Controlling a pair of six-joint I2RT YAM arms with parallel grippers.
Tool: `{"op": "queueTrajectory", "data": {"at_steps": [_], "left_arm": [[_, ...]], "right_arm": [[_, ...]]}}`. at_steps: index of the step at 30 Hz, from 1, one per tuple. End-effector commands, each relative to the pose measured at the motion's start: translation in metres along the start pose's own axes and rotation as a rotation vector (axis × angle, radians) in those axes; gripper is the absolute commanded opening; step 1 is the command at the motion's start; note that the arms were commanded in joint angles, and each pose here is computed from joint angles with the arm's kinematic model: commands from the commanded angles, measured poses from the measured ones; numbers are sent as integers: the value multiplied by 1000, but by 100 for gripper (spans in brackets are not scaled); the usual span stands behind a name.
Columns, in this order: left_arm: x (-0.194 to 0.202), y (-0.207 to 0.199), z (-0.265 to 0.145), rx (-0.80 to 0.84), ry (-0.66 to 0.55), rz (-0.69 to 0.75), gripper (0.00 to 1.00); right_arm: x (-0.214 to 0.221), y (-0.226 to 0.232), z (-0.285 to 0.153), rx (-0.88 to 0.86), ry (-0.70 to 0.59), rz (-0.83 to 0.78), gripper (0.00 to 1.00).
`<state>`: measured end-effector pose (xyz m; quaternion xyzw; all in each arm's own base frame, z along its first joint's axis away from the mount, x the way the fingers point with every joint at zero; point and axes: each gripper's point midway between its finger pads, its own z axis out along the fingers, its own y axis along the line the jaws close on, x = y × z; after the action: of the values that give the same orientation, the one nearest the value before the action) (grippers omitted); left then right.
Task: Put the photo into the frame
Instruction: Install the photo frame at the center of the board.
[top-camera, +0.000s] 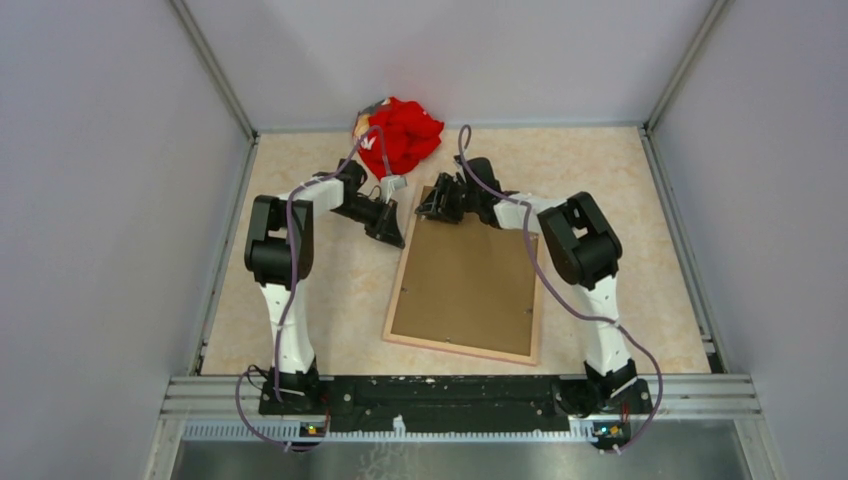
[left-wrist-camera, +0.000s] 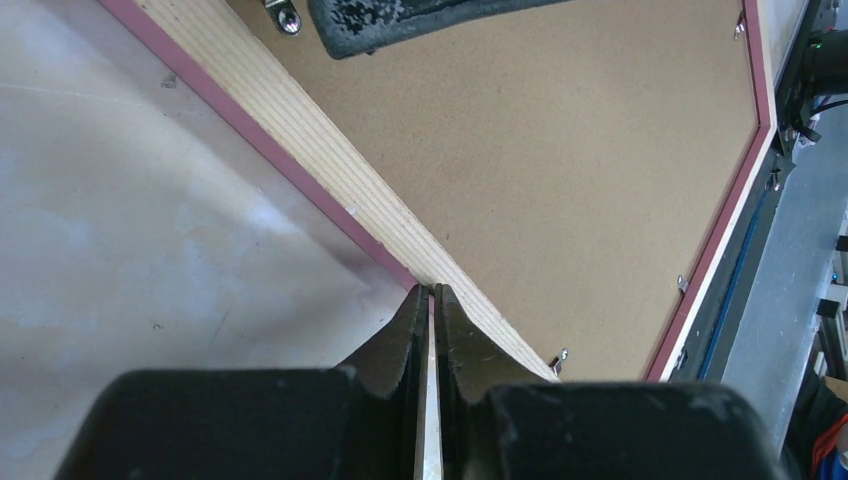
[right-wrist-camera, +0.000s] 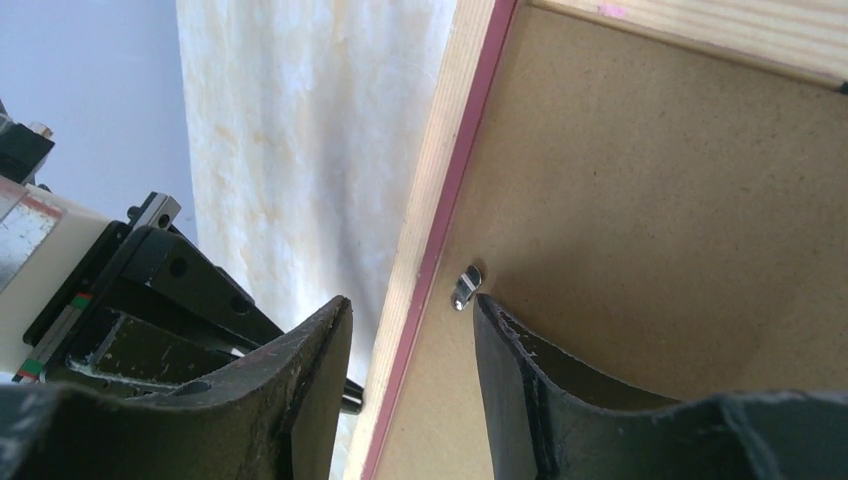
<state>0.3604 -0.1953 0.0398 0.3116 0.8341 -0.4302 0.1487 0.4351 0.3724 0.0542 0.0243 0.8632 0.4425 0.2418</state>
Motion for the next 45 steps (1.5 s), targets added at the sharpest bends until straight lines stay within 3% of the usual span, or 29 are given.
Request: {"op": "queueTrajectory", "data": {"at_steps": [1, 38, 45], "left_arm": [[5, -8, 9, 28, 10, 23, 10], [9, -11, 8, 14, 27, 66, 9], [11, -13, 7, 15, 31, 70, 9]], "right_arm": [[-7, -7, 10, 7, -15, 10, 49], [15, 21, 31, -54, 70, 22, 42], [-29, 36, 6, -78, -3, -1, 43]]}}
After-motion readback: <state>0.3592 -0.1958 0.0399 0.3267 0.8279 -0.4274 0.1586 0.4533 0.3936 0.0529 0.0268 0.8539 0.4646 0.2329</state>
